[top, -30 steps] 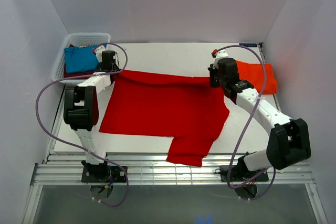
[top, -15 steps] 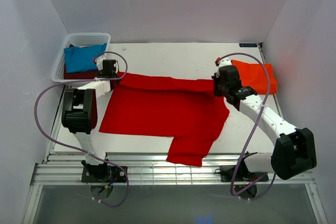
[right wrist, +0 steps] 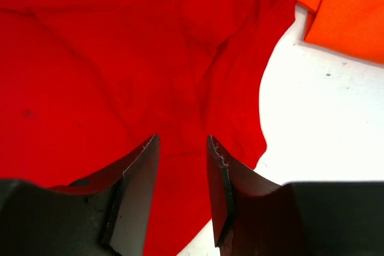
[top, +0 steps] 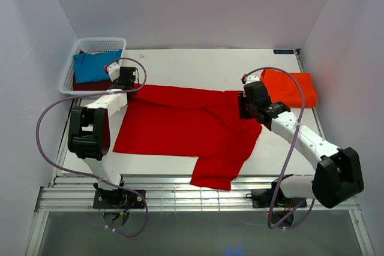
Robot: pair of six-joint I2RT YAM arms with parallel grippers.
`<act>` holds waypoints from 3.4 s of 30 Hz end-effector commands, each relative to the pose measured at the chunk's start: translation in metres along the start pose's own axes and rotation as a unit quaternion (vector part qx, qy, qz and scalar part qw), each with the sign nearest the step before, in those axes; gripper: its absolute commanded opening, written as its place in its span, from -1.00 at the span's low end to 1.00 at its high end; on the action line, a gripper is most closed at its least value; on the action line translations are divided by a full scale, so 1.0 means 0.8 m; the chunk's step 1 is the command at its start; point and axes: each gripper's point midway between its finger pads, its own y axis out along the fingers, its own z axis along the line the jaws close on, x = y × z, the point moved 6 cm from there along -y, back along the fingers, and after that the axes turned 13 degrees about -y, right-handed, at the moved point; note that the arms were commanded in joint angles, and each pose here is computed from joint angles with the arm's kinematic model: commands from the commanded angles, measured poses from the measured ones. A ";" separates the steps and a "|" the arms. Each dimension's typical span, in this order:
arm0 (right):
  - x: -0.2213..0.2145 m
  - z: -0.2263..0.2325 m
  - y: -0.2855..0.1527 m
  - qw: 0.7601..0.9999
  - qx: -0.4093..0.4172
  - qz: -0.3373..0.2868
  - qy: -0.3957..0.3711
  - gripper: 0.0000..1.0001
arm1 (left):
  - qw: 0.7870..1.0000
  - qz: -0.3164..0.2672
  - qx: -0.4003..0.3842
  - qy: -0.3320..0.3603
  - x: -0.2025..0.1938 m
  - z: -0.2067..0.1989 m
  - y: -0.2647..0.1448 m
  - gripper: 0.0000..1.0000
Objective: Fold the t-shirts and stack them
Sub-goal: Fold the tshirt
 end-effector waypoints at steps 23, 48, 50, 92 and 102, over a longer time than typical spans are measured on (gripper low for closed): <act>0.055 -0.030 0.170 0.996 -0.075 0.033 0.028 -0.85 | 0.992 -0.104 -0.023 -0.069 0.029 -0.036 -0.057 -0.67; 0.027 -0.034 0.214 0.991 -0.047 0.110 0.055 -0.85 | 0.999 -0.033 -0.014 0.007 -0.052 -0.067 0.032 -0.58; 0.021 -0.032 0.222 0.989 -0.046 0.127 0.054 -0.85 | 0.999 -0.033 -0.005 0.009 -0.054 -0.067 0.037 -0.65; 0.158 -0.035 0.272 0.990 0.121 -0.064 0.042 -0.40 | 0.996 -0.026 -0.081 0.007 0.010 -0.078 -0.016 0.49; 0.149 -0.032 0.284 0.990 0.123 -0.050 0.038 -0.39 | 0.996 -0.025 -0.081 -0.005 0.010 -0.049 -0.048 0.50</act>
